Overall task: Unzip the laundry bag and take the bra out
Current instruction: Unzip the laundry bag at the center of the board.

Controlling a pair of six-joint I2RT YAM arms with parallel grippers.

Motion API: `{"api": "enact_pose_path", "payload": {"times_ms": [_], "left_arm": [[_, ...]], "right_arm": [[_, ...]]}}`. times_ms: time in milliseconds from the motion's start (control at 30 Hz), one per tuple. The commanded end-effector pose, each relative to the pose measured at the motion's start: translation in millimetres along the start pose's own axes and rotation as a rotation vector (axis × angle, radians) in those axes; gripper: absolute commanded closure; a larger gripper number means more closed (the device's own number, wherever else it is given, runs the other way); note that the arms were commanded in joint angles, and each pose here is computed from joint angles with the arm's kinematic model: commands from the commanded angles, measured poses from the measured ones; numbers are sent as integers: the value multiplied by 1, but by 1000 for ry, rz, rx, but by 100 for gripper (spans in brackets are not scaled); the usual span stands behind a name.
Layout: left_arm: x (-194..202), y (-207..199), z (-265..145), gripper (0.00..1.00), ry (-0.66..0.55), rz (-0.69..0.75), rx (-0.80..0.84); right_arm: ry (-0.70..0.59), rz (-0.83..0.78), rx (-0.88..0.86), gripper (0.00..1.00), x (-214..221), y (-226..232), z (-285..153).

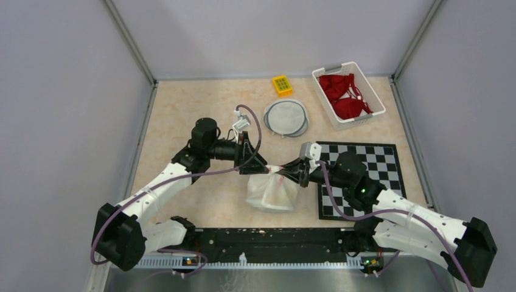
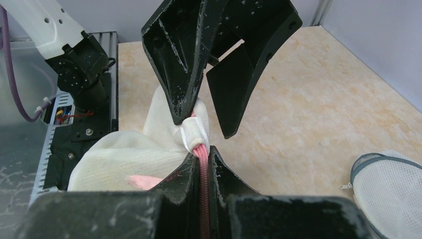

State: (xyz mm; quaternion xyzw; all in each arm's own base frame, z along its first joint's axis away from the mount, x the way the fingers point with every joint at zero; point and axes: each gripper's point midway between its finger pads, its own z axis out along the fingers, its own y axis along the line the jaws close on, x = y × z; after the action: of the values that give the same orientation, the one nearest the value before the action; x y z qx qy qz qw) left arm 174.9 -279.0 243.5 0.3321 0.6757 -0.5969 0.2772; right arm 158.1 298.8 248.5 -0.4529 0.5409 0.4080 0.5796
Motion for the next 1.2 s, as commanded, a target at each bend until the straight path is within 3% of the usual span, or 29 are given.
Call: {"api": "enact_pose_path", "payload": {"times_ms": [0, 233, 600, 1033, 1167], "left_arm": [[-16, -2, 2, 39, -40, 5, -12], [-19, -4, 6, 51, -50, -23, 21], [-22, -20, 12, 57, -55, -22, 101], [-26, -42, 23, 52, -48, 10, 203], [-27, -41, 20, 58, -48, 8, 189]], "right_arm": [[-91, -40, -44, 100, -25, 9, 1], [-93, -48, -72, 100, -26, 13, 2], [-92, -46, -114, 100, -24, 22, 7], [-62, -45, -137, 100, -14, 27, 10], [-38, -55, -131, 100, -8, 27, 7]]}}
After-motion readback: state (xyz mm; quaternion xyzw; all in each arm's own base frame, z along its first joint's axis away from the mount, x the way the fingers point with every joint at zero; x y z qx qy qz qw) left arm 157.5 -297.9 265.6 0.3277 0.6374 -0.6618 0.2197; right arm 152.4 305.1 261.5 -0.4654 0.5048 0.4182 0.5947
